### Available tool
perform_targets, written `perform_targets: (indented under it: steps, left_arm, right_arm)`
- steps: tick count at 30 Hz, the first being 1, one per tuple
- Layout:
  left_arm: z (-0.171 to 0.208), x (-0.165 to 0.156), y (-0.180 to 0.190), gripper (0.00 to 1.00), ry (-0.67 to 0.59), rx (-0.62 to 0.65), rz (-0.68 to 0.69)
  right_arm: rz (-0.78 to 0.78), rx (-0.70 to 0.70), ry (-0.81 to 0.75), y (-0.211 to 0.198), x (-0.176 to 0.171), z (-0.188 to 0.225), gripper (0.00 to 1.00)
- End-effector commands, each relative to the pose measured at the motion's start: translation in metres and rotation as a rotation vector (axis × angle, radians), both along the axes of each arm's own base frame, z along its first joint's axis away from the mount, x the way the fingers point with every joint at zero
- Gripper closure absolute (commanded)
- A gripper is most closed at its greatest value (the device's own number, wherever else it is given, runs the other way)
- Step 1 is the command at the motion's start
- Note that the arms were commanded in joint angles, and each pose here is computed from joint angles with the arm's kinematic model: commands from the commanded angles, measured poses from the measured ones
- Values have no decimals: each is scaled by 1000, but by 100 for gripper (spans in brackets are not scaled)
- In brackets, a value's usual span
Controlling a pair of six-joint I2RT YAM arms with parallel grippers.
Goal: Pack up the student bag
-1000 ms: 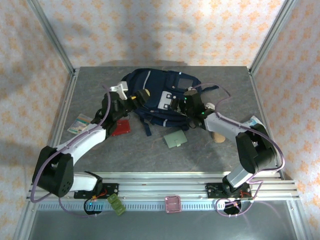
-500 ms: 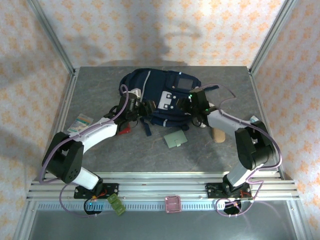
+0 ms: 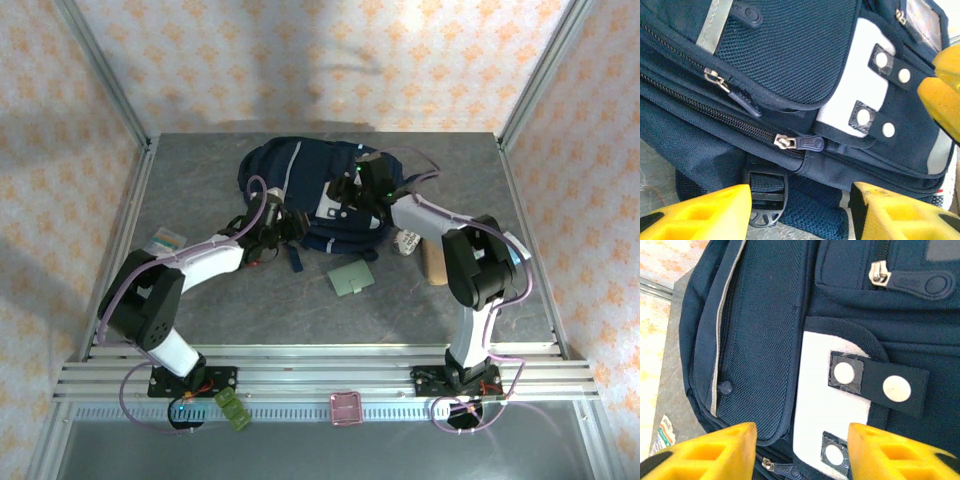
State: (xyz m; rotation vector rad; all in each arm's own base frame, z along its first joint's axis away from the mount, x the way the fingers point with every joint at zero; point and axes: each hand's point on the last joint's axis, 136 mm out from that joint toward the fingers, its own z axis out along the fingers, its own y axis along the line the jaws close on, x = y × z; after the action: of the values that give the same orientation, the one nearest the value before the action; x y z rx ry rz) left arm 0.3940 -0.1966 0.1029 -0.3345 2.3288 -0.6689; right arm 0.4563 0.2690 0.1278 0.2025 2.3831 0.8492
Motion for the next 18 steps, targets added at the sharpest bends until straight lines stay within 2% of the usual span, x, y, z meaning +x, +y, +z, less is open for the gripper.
perform_targets:
  steps: [1,3,5,8,10,12,18]
  left_arm:
    - [3,6,-3,46,-27,-7,11]
    - [-2,8,-2,48,-17,0,19]
    - [-6,11,-5,58,-6,3,13]
    - [-6,14,-9,58,-6,-14,10]
    - [-4,19,-9,58,3,0,29]
    - [-6,24,-6,56,33,59,50]
    - [-18,36,-8,43,120,161,101]
  right_arm:
    - [40,29,28,10,-2,0,57]
    - [67,39,29,20,-1,3,58]
    - [108,34,27,32,-2,4,59]
    - [132,13,32,43,-2,0,62]
    - [99,-16,49,36,0,-9,63]
    - [61,-43,60,25,2,-17,63]
    - [-77,-51,84,-15,-1,-35,62]
